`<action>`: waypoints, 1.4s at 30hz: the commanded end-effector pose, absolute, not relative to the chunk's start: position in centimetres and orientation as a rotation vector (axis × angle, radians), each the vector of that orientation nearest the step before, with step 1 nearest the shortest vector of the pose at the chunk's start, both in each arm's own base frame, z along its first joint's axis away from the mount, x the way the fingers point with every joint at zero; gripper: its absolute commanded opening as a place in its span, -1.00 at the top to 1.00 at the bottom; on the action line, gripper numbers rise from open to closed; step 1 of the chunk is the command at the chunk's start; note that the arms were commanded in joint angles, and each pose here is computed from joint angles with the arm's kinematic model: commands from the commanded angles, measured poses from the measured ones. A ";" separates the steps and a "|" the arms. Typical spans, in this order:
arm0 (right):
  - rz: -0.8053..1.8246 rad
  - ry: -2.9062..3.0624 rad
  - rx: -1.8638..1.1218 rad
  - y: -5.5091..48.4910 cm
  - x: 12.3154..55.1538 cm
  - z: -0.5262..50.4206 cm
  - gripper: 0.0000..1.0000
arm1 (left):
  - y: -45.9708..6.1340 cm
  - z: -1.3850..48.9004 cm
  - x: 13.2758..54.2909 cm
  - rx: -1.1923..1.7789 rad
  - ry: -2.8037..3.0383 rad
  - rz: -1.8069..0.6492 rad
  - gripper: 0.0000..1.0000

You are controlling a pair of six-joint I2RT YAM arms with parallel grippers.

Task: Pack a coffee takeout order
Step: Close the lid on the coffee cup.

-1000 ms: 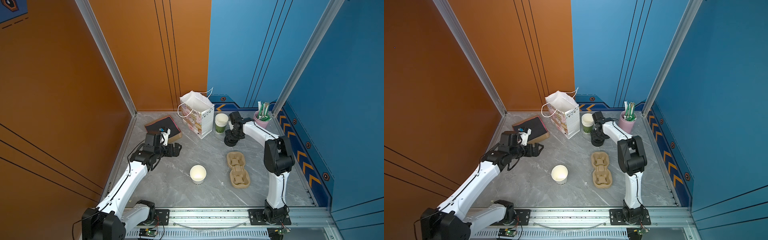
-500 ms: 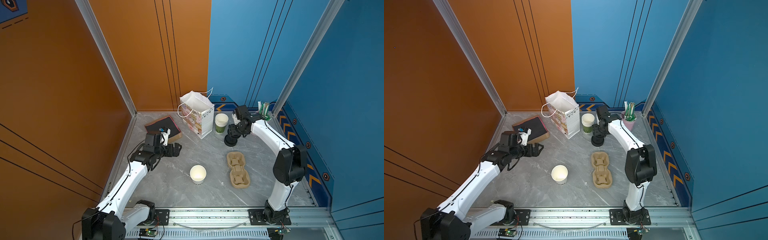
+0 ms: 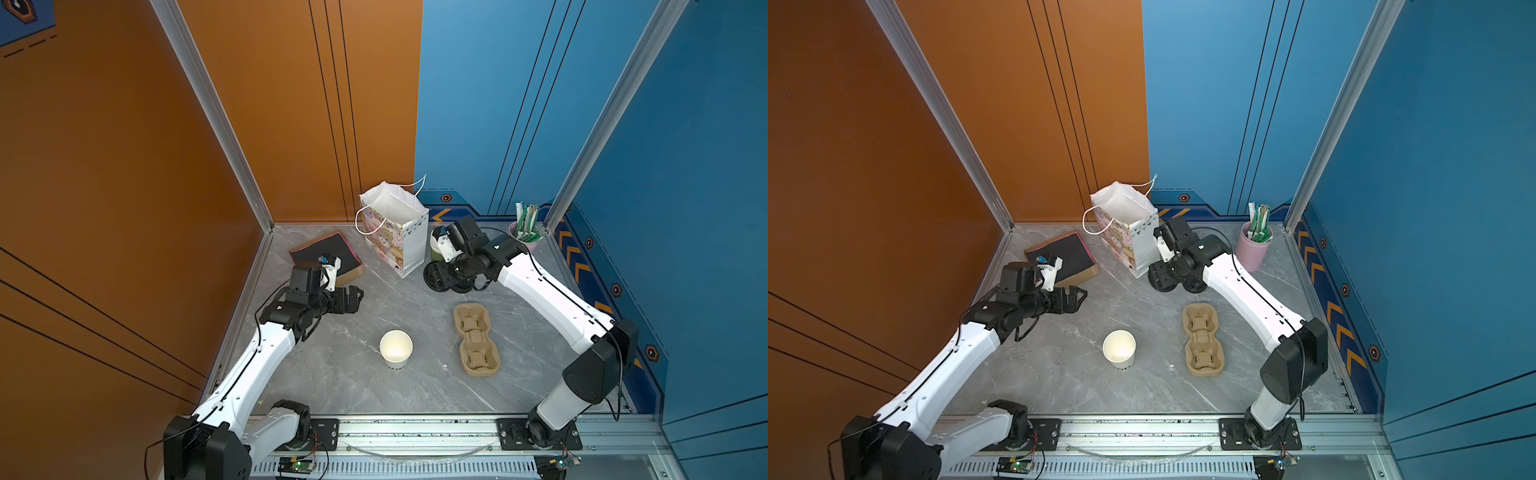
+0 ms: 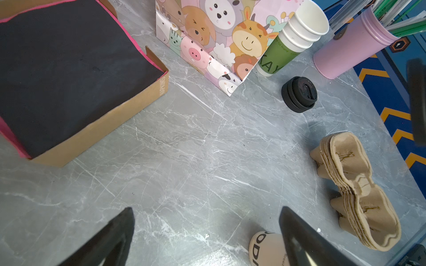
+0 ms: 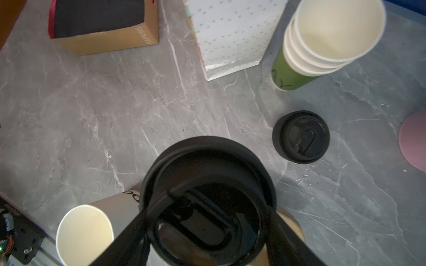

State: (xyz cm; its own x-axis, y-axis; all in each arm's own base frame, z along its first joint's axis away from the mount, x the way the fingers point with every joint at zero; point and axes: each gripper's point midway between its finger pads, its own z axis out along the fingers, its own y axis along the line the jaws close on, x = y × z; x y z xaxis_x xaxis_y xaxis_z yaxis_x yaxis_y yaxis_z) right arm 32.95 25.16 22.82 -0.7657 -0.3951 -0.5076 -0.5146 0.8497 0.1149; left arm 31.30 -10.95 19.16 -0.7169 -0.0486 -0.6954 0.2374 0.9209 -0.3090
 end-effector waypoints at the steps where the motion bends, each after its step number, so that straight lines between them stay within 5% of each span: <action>1: 0.394 2.569 -0.844 27.4 28.6 23.4 -0.45 | -10.9 18.9 30.7 0.153 2.333 -0.483 -0.96; 18: 0.343 2.608 -1.252 33.4 20.0 18.5 -0.45 | -10.7 18.9 30.6 0.151 2.328 -0.467 -0.96; 42: 0.188 2.622 -1.387 35.2 19.1 15.0 -0.46 | -10.7 19.0 30.6 0.153 2.327 -0.469 -0.96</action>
